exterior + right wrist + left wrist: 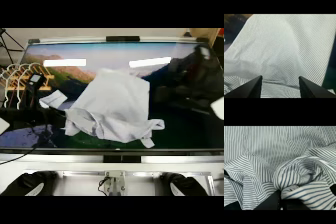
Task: Fold the shirts.
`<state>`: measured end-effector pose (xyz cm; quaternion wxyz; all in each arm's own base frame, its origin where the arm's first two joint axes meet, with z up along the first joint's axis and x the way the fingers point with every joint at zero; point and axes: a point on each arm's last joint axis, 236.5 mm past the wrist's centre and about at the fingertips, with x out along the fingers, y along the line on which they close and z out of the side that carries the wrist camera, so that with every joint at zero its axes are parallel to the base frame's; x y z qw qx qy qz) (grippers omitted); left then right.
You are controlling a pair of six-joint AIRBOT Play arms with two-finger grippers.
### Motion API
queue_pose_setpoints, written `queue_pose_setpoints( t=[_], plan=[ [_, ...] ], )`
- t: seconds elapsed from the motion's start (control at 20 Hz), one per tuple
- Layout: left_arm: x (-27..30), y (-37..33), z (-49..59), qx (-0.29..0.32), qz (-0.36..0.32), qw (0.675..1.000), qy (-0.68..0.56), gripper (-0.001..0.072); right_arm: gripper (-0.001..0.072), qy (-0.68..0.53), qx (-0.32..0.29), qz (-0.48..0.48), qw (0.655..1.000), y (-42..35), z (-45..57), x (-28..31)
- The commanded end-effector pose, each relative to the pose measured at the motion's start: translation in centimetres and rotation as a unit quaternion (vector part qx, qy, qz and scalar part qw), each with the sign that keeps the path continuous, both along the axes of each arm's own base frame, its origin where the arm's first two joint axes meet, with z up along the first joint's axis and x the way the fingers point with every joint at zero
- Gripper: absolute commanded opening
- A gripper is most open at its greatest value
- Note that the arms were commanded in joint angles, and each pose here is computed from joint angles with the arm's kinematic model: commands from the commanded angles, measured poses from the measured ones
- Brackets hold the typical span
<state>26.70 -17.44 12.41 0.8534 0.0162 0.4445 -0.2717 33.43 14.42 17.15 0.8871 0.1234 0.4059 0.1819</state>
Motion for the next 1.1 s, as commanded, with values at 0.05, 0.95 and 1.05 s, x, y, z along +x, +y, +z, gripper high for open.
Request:
queue_pose_setpoints(
  t=[0.05,0.95,1.05],
  plan=[
    [-0.4,0.2,-0.3,0.007,-0.004,1.000,0.008,0.0056,0.0576,0.066,-0.024,0.070,0.995,7.1,-6.3,0.5],
    [-3.2,1.1,-3.2,0.015,0.011,0.997,0.070,0.0055,0.0680,0.148,-0.030,0.136,0.979,12.0,-11.0,-2.7],
    [-3.8,1.3,-2.5,0.012,0.009,0.998,0.062,0.0055,0.0679,0.128,-0.039,0.135,0.982,11.3,-9.9,-2.7]
  ],
)
